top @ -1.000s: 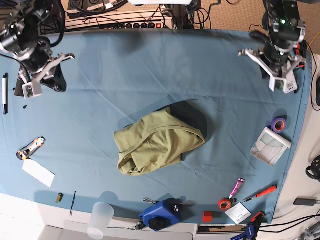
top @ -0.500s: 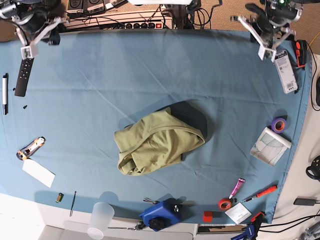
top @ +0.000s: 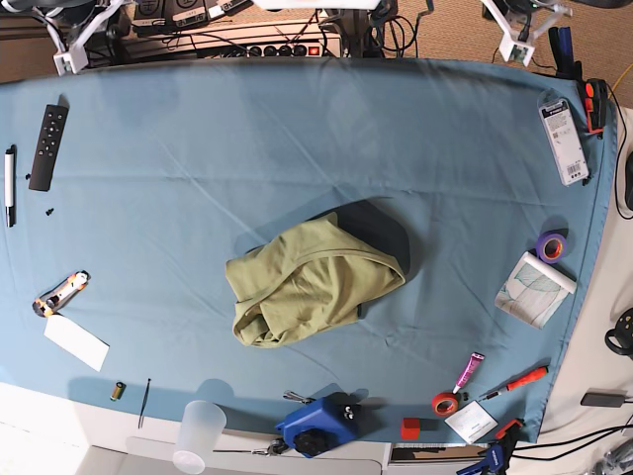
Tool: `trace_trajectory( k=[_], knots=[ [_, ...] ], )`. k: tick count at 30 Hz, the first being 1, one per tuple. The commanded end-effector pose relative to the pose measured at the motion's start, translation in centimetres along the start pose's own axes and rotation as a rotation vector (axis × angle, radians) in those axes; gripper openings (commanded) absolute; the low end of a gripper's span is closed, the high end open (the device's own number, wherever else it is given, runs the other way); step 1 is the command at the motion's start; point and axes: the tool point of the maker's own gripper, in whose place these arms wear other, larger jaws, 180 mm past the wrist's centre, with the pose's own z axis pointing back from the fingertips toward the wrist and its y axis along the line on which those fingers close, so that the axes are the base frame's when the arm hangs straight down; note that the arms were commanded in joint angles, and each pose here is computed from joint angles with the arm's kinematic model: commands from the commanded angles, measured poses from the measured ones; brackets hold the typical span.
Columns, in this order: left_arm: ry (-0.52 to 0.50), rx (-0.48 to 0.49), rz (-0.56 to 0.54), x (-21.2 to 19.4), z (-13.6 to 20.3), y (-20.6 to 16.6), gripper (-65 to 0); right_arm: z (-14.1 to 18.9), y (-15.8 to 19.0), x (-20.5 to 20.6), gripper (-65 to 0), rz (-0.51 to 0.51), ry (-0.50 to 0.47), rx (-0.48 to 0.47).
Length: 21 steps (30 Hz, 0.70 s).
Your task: Layout the t-shirt on the table in an organized manner, then fold the t-shirt properly
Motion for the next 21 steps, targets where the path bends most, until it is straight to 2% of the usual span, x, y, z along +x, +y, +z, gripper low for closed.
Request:
trace_trajectory(
  k=[1,5,9,12,14,18,21],
  knots=[
    [0.018,-0.010,0.009,-0.8,-0.2,0.1,-65.0,0.2,-0.8,-0.6,-65.0,-0.017,0.017,-0.003],
    [0.107,-0.040,0.051,-4.1,-2.2,0.6,-65.0,-1.0,-2.6,-3.7,-65.0,-0.129,0.092,0.022],
    [0.178,-0.079,0.126,-7.5,-4.0,0.7,-65.0,-2.3,-3.4,-6.7,-65.0,-0.163,0.211,0.036],
    [0.246,-0.081,0.167,-10.1,-5.6,1.0,-65.0,-3.4,-3.0,-8.9,-65.0,-0.136,0.327,0.054],
    [0.293,-0.085,0.187,-11.6,-7.0,1.1,-65.0,-4.5,-2.8,-9.7,-65.0,-0.095,0.368,0.051],
    [0.356,-0.091,0.207,-14.2,-9.9,0.9,-65.0,-7.0,-1.9,-10.4,-65.0,-0.018,0.419,0.055],
    [0.376,-0.090,0.185,-15.2,-12.3,0.5,-65.0,-9.0,-1.2,-9.9,-65.0,0.024,0.419,0.066]
  ],
)
